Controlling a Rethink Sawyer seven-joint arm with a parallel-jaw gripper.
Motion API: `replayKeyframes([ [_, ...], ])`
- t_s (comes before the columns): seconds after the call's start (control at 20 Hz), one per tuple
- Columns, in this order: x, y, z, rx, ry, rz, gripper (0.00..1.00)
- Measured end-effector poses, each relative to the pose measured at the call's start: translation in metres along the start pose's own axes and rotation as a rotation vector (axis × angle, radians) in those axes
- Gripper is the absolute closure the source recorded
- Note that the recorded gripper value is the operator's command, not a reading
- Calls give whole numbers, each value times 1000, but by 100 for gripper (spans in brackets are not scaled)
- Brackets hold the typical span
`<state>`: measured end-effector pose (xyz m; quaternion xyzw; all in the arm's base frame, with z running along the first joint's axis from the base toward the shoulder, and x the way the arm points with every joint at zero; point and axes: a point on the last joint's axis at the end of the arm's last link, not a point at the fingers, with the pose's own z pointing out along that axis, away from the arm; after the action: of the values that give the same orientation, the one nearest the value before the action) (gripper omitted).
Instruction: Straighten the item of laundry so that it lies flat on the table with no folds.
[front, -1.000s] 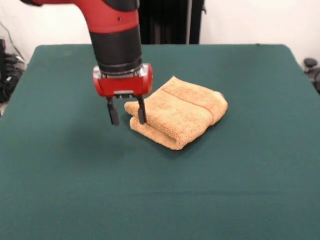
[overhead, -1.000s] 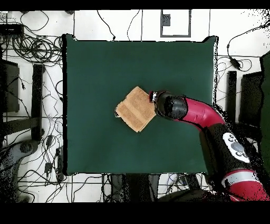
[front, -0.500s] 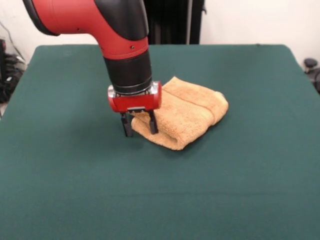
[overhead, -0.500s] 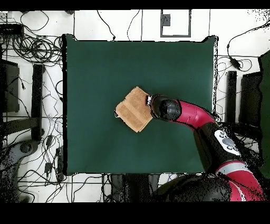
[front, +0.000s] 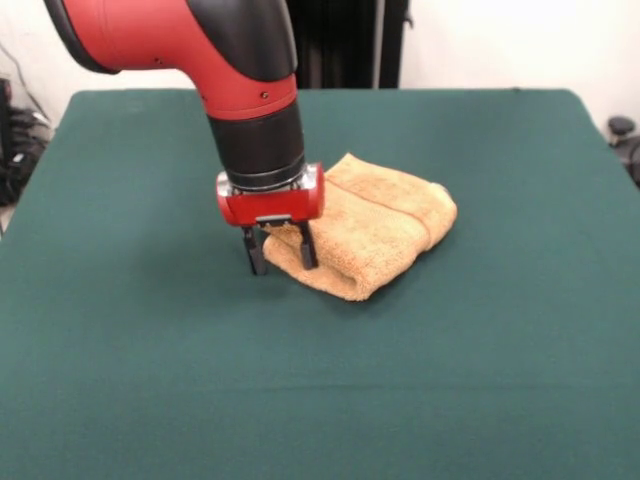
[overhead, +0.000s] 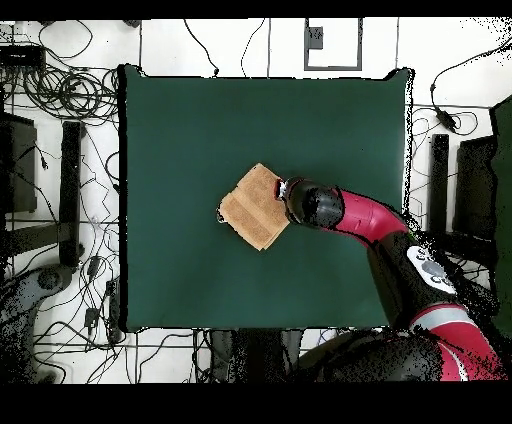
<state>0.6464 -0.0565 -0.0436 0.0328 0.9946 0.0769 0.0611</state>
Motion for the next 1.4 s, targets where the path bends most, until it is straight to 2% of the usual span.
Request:
replayKeyframes([
  [0.55,0,8,0,10,-4,-20,0],
  [0.9,-7,36,-5,14,-21,-68,0],
  [1.2,-15,60,-32,24,-46,-113,0],
  [1.4,-23,71,-52,22,-69,-119,0],
])
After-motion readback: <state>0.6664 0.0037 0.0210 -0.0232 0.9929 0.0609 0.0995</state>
